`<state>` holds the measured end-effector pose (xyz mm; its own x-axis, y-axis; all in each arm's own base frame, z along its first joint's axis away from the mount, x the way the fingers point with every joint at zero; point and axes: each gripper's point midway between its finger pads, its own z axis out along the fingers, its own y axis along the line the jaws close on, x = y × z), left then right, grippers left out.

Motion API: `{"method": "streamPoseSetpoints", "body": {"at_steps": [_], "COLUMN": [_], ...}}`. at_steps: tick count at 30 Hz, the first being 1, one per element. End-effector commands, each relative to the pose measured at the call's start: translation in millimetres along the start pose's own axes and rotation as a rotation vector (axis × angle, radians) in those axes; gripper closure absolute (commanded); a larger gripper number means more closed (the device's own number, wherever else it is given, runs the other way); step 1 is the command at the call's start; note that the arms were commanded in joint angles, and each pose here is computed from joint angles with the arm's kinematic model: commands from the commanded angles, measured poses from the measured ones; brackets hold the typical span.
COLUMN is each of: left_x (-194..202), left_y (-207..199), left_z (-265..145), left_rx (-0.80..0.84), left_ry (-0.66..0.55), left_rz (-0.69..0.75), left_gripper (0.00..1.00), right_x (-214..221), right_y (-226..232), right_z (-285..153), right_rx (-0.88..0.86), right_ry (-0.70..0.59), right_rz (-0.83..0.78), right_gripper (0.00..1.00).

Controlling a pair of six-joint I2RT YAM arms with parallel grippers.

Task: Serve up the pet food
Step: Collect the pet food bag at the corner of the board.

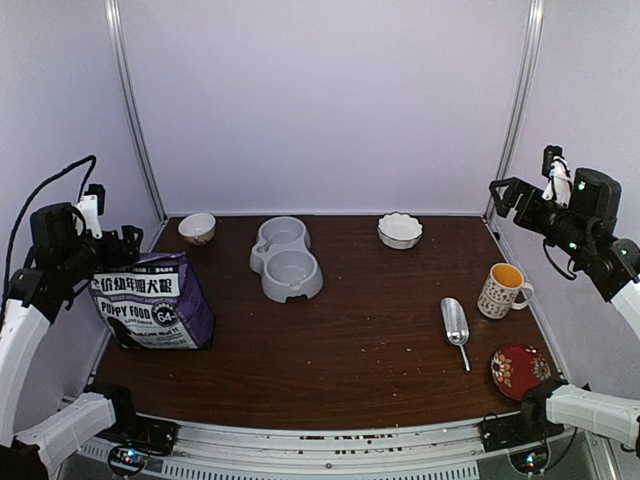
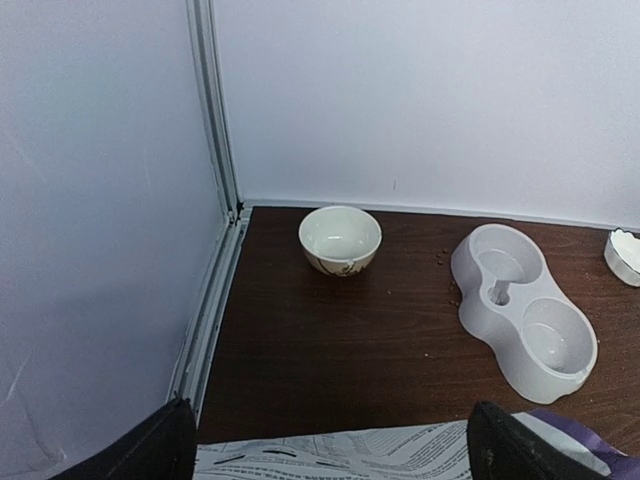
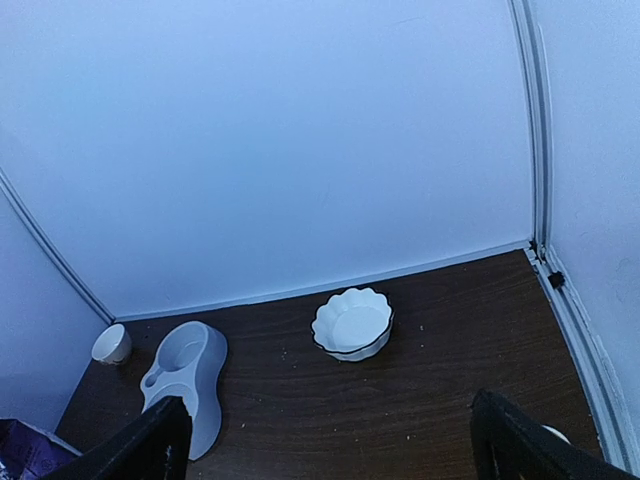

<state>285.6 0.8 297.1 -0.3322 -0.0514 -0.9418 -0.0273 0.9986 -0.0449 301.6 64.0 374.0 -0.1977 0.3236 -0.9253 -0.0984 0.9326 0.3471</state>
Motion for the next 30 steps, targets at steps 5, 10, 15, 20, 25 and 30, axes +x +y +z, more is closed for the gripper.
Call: {"method": "streamPoseSetpoints", "body": {"at_steps": [5, 10, 15, 20, 25, 30], "left_x": [-11, -15, -20, -23, -25, -28], "left_y": [6, 11, 17, 25, 26, 27], "left_z": [-9, -16, -26, -33, -37, -40], "left_rx": [-0.009, -0.031, -0.068, -0.107, -0.116, -0.119], "left_ry": [-0.017, -0.038, -0.072, -0.094, -0.104, -0.121], "left_rz": [-0.05, -0.063, -0.077, -0.086, -0.094, -0.106], "left_gripper": [0.04, 0.05, 0.06, 0.07, 0.08, 0.09], "right_x": [1, 24, 54, 95, 137, 173], "right_y": [48, 98, 163, 235, 308, 371], "right_z": [4, 14, 23, 28, 30, 30], "right_rx": [-0.18, -0.316, -0.464, -0.628, -0.796, -0.937], "right_ry": [0.04, 0.13, 0.219, 0.286, 0.323, 0.334], "right_rz": [-0.129, -0.245, -0.407, -0.583, -0.722, -0.785], "right_gripper": [0.0, 0.0, 0.0, 0.0, 0.0, 0.02]}}
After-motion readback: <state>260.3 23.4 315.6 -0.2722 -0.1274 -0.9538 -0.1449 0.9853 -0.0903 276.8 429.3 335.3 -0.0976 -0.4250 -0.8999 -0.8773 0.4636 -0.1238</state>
